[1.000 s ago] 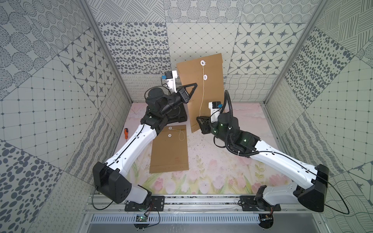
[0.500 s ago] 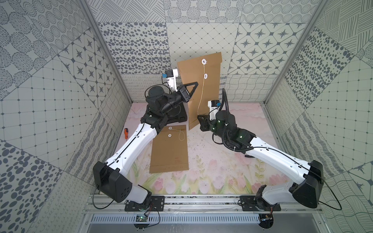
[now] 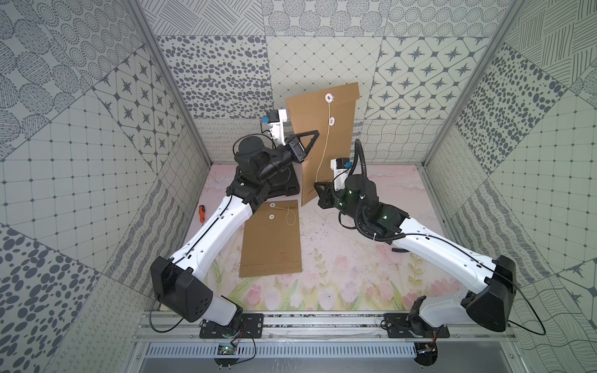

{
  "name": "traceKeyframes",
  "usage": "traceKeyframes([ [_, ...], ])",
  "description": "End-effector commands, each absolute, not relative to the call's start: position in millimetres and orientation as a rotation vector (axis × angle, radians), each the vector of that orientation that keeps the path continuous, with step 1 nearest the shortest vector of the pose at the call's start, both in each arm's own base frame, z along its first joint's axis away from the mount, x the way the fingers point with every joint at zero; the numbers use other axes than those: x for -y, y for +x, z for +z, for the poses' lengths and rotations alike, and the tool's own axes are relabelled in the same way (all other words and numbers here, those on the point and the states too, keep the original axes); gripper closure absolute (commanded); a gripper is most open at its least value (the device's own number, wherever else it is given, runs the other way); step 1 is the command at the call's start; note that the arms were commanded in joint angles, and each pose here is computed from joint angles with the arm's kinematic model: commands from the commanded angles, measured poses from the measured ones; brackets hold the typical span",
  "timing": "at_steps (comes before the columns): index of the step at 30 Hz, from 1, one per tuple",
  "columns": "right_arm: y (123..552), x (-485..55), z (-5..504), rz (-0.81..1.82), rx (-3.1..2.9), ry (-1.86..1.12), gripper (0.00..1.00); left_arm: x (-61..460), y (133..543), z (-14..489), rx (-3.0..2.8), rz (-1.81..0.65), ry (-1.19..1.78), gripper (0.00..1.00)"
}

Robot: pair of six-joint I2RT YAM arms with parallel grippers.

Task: Close the mouth of the file bag
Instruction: Close the file bag.

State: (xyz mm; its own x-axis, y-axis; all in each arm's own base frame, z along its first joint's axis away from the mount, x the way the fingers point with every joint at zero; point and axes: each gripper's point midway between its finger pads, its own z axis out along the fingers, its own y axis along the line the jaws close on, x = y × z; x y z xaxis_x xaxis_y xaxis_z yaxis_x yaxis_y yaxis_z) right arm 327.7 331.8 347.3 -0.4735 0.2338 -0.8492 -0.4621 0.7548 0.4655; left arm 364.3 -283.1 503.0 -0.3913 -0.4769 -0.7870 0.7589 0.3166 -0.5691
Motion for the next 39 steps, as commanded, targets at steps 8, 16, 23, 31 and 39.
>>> traceKeyframes([
  [8,309.6,-320.5,364.8,0.85,-1.861,-0.252,1.0,286.3,352.0,511.3,-1.42,-1.327,0.375,1.0],
  [16,277.8,-319.5,347.8,0.937,-1.958,-0.429,1.0,285.8,354.1,506.6,-1.432,-1.342,0.42,1.0],
  [23,283.4,-284.7,321.3,0.98,-2.087,-0.369,1.0,283.0,345.7,514.1,-1.414,-1.373,0.502,1.0],
  [31,280.2,-274.9,344.7,0.975,-2.038,-0.371,1.0,290.6,343.6,499.8,-1.455,-1.409,0.554,1.0],
  [39,280.7,-289.0,356.8,1.104,-1.902,-0.314,0.57,286.2,352.9,504.2,-1.457,-1.454,0.399,1.0],
])
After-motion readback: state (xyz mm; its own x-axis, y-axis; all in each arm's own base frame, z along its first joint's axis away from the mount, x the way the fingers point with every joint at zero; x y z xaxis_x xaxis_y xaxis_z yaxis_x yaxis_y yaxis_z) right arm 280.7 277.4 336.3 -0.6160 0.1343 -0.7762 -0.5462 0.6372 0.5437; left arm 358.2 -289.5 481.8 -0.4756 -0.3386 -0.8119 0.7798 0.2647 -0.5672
